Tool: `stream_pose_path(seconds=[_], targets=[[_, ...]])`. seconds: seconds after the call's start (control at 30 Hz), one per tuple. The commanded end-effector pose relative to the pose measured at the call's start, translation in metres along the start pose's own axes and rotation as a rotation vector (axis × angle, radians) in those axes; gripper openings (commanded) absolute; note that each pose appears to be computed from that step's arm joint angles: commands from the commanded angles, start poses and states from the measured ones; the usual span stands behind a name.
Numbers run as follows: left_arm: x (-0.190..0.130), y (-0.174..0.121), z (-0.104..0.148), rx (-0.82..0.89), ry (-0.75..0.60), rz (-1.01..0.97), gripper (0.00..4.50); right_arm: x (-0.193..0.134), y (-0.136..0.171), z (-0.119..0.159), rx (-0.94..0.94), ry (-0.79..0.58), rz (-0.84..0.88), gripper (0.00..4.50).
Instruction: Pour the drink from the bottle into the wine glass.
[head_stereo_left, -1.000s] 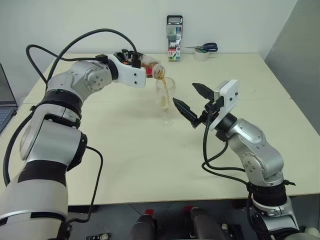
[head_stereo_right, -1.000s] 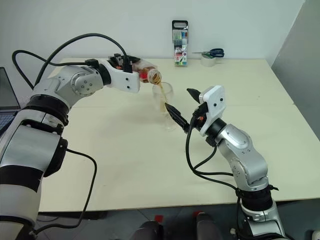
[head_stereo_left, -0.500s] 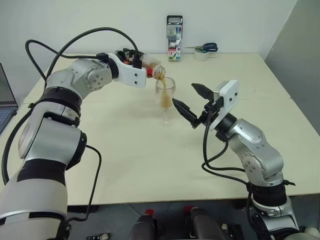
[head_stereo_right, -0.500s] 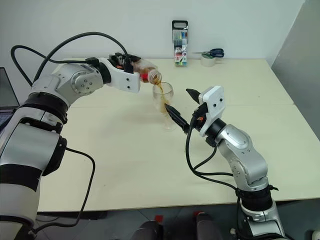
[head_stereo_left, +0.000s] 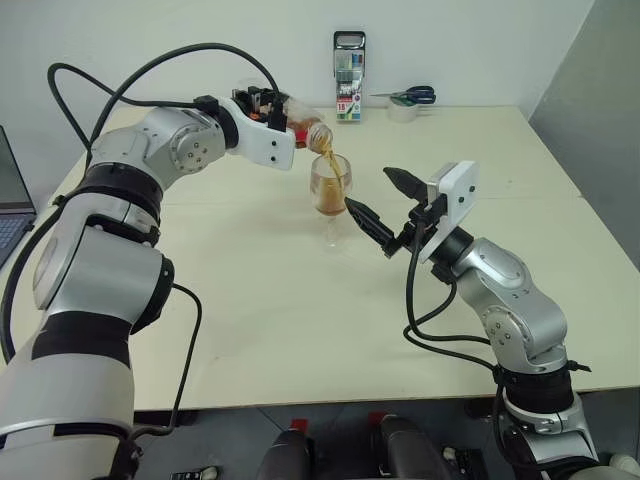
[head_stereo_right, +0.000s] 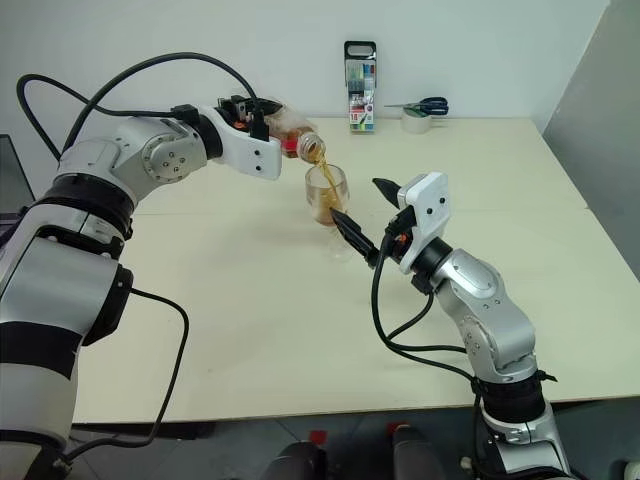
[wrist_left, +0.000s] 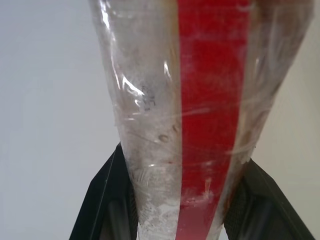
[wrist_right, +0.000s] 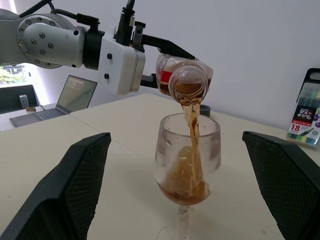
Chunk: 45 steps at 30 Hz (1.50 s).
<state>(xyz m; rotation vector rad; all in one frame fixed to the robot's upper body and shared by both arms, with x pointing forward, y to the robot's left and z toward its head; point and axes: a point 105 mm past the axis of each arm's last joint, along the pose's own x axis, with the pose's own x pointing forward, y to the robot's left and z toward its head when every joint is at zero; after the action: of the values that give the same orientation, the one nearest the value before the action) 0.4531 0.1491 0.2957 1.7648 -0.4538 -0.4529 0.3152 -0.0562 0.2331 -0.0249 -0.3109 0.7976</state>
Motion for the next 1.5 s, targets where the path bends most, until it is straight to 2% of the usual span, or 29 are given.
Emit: stream_pose_path(seconds=[0.03, 0.23, 1.2, 1.33, 1.5], targets=[[-0.002, 0.021, 0.0, 0.02, -0.003, 0.064, 1.68, -0.001, 0.008, 0.017, -0.037, -0.07, 0.01, 4.5], [-0.001, 0.016, 0.001, 0.017, -0.008, 0.053, 1.68, -0.001, 0.011, 0.02, -0.038, -0.075, 0.008, 4.5], [0.003, 0.036, -0.001, 0.087, 0.031, 0.076, 1.68, -0.001, 0.005, 0.021, -0.036, -0.069, -0.004, 4.5], [0.002, 0.033, -0.001, 0.037, 0.027, 0.073, 1.68, -0.001, 0.005, 0.02, -0.035, -0.066, 0.001, 4.5], [0.002, 0.024, 0.004, -0.133, -0.023, 0.059, 1.68, 0.001, 0.008, 0.019, -0.032, -0.063, 0.019, 4.5]])
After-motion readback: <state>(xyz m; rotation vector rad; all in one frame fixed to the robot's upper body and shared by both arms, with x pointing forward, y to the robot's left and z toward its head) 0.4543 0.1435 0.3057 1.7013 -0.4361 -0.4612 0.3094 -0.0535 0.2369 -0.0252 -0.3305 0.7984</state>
